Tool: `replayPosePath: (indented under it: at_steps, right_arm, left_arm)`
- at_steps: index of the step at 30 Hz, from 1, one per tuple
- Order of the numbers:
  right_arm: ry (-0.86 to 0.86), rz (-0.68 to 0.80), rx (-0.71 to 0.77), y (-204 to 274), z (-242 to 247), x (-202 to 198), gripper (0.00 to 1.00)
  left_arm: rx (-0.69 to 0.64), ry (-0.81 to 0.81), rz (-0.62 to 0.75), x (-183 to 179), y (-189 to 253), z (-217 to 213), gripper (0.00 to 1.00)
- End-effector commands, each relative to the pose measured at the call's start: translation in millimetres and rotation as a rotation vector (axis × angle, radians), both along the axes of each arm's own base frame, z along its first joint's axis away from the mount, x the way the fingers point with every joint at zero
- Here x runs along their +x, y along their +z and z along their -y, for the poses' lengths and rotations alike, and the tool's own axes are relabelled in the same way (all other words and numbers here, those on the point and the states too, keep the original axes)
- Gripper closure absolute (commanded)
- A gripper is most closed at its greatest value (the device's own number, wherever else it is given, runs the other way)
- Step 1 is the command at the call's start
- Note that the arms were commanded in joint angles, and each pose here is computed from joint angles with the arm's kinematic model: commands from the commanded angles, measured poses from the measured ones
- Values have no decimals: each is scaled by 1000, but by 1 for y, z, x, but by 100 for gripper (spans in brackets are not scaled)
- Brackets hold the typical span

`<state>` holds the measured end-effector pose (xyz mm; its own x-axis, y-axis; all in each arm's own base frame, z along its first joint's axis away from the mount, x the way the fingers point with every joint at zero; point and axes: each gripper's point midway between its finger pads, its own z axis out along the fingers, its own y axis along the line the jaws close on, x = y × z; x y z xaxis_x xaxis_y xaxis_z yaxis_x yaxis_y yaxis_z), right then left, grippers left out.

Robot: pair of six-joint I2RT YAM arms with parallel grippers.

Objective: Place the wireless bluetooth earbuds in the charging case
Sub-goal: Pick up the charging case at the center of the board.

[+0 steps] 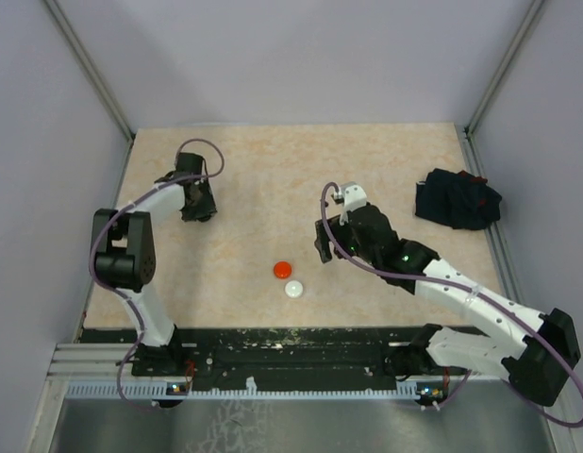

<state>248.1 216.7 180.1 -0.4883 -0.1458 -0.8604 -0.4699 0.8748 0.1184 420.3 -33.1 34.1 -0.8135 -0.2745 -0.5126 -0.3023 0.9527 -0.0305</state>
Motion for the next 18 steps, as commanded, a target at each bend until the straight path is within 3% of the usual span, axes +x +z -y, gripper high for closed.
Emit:
replayPosePath:
  at_steps: [1,11,18]
  right_arm:
    - [7,17,-9,31,-6,9,15]
    - [55,-11,-36,62,-13,11,19]
    - [107,-26,41,92,-26,20,19]
  left_arm:
    - [-22,-205,146,4,47,35,60]
    - [102,-586,484,-28,141,94,60]
    - [117,-797,668,-61,169,135,61]
